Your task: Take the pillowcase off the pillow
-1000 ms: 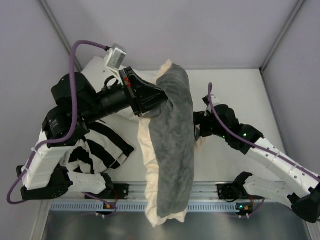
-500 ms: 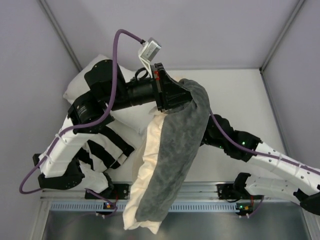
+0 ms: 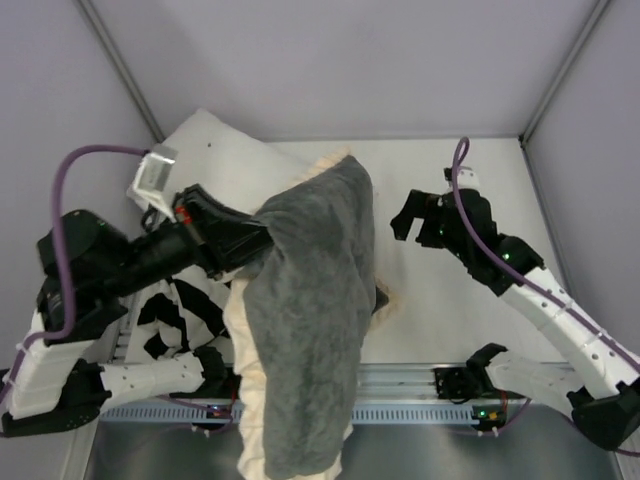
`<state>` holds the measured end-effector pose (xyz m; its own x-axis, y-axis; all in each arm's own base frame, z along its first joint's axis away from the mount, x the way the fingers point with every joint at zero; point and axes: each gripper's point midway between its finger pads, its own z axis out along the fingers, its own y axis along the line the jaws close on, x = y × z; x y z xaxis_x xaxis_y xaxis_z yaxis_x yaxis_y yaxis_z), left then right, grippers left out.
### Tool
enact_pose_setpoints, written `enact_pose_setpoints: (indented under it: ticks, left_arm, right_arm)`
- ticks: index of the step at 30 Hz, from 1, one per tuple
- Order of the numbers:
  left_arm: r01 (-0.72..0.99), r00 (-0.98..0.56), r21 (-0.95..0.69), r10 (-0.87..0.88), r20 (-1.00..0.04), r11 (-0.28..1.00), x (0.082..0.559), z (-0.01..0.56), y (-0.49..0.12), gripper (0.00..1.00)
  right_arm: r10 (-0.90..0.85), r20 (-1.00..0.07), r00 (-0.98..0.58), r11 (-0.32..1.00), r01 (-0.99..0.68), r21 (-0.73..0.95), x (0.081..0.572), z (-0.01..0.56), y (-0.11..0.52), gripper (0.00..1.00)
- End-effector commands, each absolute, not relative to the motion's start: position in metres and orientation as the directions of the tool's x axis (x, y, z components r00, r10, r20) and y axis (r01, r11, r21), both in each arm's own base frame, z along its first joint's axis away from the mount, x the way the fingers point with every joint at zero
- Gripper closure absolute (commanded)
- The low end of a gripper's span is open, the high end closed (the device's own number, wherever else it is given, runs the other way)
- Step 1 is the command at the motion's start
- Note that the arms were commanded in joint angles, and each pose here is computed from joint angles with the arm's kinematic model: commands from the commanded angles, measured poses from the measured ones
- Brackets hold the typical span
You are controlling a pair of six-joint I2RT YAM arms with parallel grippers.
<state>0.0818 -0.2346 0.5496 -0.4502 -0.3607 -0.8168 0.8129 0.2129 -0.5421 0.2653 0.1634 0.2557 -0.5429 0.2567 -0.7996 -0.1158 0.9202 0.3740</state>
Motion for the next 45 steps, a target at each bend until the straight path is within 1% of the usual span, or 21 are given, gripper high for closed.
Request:
enact_pose_setpoints:
  ticks: [1, 2, 3, 7, 8, 9, 10, 11, 12, 13, 16, 20, 23, 24, 27, 31, 36, 40, 41, 42, 45]
  left_arm:
    - [0.807, -0.390, -0.548, -0.500, -0.774, 0.219, 0.081, 0.576, -0.201, 1.00]
    - [0.805, -0.391, -0.550, -0.500, -0.773, 0.220, 0.077, 0.574, -0.194, 1.00]
    - [0.803, -0.390, -0.552, -0.502, -0.772, 0.225, 0.077, 0.573, -0.191, 1.00]
    - [0.794, -0.385, -0.557, -0.506, -0.772, 0.245, 0.076, 0.571, -0.182, 1.00]
    - [0.794, -0.383, -0.555, -0.503, -0.775, 0.250, 0.076, 0.570, -0.181, 1.00]
    - [0.789, -0.388, -0.558, -0.494, -0.778, 0.259, 0.077, 0.568, -0.182, 1.00]
    - [0.792, -0.388, -0.555, -0.491, -0.780, 0.255, 0.075, 0.569, -0.181, 1.00]
    - [0.793, -0.390, -0.554, -0.489, -0.781, 0.253, 0.075, 0.569, -0.183, 1.00]
    - [0.793, -0.391, -0.554, -0.487, -0.781, 0.253, 0.076, 0.569, -0.183, 1.00]
    - [0.793, -0.393, -0.554, -0.482, -0.783, 0.253, 0.076, 0.568, -0.185, 1.00]
    - [0.787, -0.404, -0.558, -0.465, -0.788, 0.264, 0.079, 0.563, -0.191, 1.00]
    - [0.782, -0.413, -0.564, -0.456, -0.788, 0.265, 0.079, 0.560, -0.192, 1.00]
    - [0.775, -0.405, -0.576, -0.496, -0.768, 0.259, 0.075, 0.566, -0.178, 1.00]
    - [0.759, -0.390, -0.585, -0.522, -0.759, 0.284, 0.081, 0.568, -0.172, 1.00]
    - [0.756, -0.368, -0.584, -0.545, -0.753, 0.297, 0.081, 0.571, -0.163, 1.00]
    - [0.752, -0.357, -0.581, -0.548, -0.756, 0.312, 0.084, 0.570, -0.162, 1.00]
    - [0.751, -0.353, -0.577, -0.541, -0.763, 0.323, 0.087, 0.571, -0.166, 1.00]
    - [0.741, -0.361, -0.582, -0.533, -0.765, 0.334, 0.089, 0.569, -0.166, 1.00]
    - [0.739, -0.358, -0.584, -0.539, -0.762, 0.335, 0.088, 0.569, -0.163, 1.00]
    - [0.739, -0.357, -0.584, -0.541, -0.762, 0.335, 0.088, 0.570, -0.162, 1.00]
    - [0.731, -0.354, -0.589, -0.547, -0.759, 0.344, 0.088, 0.569, -0.157, 1.00]
  right_arm:
    - [0.335, -0.794, -0.507, 0.877, -0.142, 0.460, 0.303, 0.287, 0.175, 0.02]
    - [0.344, -0.788, -0.510, 0.862, -0.160, 0.480, 0.311, 0.294, 0.180, 0.02]
    - [0.345, -0.787, -0.511, 0.858, -0.168, 0.485, 0.329, 0.288, 0.191, 0.02]
    - [0.353, -0.748, -0.563, 0.821, -0.197, 0.536, 0.368, 0.273, 0.225, 0.02]
    - [0.354, -0.726, -0.590, 0.792, -0.225, 0.568, 0.371, 0.270, 0.237, 0.03]
    - [0.358, -0.695, -0.623, 0.779, -0.211, 0.591, 0.380, 0.253, 0.246, 0.03]
    - [0.392, -0.666, -0.634, 0.719, -0.240, 0.652, 0.384, 0.258, 0.261, 0.03]
    - [0.404, -0.644, -0.649, 0.695, -0.240, 0.678, 0.388, 0.253, 0.267, 0.03]
    - [0.417, -0.609, -0.675, 0.690, -0.202, 0.695, 0.397, 0.233, 0.269, 0.04]
    - [0.439, -0.579, -0.687, 0.678, -0.170, 0.715, 0.402, 0.226, 0.271, 0.04]
    - [0.465, -0.549, -0.695, 0.674, -0.125, 0.728, 0.417, 0.203, 0.271, 0.04]
    - [0.485, -0.533, -0.693, 0.658, -0.113, 0.745, 0.435, 0.189, 0.265, 0.05]
    - [0.541, -0.515, -0.665, 0.647, -0.062, 0.760, 0.445, 0.177, 0.238, 0.05]
    - [0.557, -0.517, -0.650, 0.633, -0.071, 0.771, 0.449, 0.180, 0.235, 0.05]
    - [0.538, -0.506, -0.674, 0.627, -0.081, 0.775, 0.455, 0.170, 0.234, 0.07]
    - [0.544, -0.499, -0.675, 0.610, -0.090, 0.787, 0.459, 0.165, 0.237, 0.12]
    - [0.552, -0.489, -0.675, 0.601, -0.085, 0.795, 0.468, 0.157, 0.237, 0.21]
    - [0.594, -0.475, -0.650, 0.557, -0.094, 0.825, 0.477, 0.163, 0.228, 0.37]
    - [0.608, -0.477, -0.635, 0.546, -0.102, 0.831, 0.481, 0.166, 0.221, 0.45]
    - [0.624, -0.466, -0.627, 0.528, -0.102, 0.843, 0.483, 0.168, 0.218, 0.48]
    - [0.654, -0.452, -0.606, 0.506, -0.093, 0.857, 0.490, 0.168, 0.205, 0.50]
